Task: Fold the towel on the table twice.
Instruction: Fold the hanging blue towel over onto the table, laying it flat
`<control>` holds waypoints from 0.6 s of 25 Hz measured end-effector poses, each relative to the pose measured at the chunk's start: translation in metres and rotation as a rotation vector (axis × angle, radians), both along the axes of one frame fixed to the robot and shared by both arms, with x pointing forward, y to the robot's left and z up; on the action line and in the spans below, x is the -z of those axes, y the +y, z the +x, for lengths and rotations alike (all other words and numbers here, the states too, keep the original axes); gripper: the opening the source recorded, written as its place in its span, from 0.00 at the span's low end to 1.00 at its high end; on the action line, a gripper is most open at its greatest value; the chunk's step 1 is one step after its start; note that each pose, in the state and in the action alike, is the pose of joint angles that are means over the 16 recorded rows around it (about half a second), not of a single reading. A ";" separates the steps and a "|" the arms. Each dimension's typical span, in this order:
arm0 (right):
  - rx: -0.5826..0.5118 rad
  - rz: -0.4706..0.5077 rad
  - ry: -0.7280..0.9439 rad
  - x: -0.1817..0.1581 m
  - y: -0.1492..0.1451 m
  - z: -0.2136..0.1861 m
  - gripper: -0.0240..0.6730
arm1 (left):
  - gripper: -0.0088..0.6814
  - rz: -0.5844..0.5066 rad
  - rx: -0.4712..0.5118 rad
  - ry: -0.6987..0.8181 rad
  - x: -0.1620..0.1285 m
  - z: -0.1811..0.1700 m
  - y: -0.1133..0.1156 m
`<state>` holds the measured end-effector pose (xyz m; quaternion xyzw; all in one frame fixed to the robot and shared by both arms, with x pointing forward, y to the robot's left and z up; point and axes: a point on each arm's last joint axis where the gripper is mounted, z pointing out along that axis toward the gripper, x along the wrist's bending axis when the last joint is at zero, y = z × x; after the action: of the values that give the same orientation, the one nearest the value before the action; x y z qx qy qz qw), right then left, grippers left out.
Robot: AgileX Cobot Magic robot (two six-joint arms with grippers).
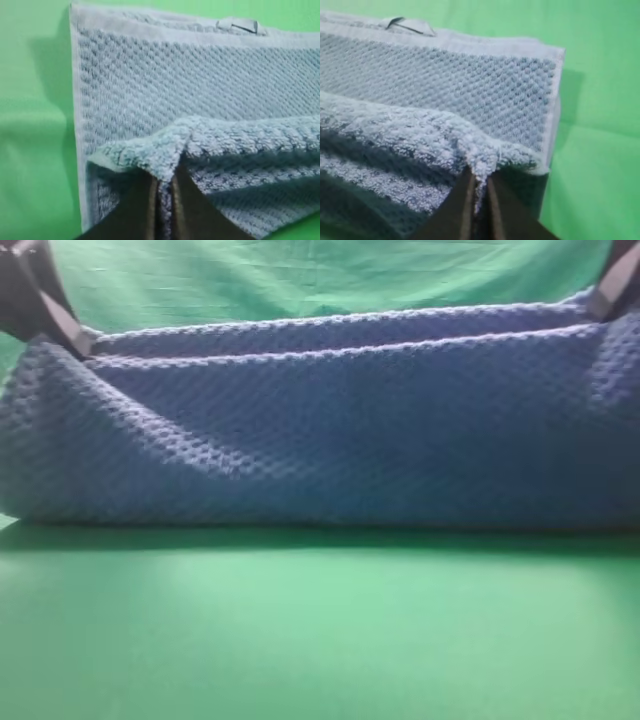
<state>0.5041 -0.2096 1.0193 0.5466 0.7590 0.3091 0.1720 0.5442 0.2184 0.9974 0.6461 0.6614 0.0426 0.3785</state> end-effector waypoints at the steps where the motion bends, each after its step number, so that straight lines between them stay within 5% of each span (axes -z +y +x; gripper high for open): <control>1: -0.001 -0.004 -0.007 0.001 0.002 0.008 0.03 | 0.01 0.002 -0.002 -0.002 0.001 0.008 -0.001; 15: -0.009 -0.057 -0.056 0.043 0.022 0.092 0.03 | 0.01 0.034 0.000 0.020 0.044 0.089 -0.013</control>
<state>0.5959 -0.1878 0.9762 0.5294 0.7647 0.3032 0.2072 0.6330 0.2054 0.9532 0.6529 0.6642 0.0473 0.3610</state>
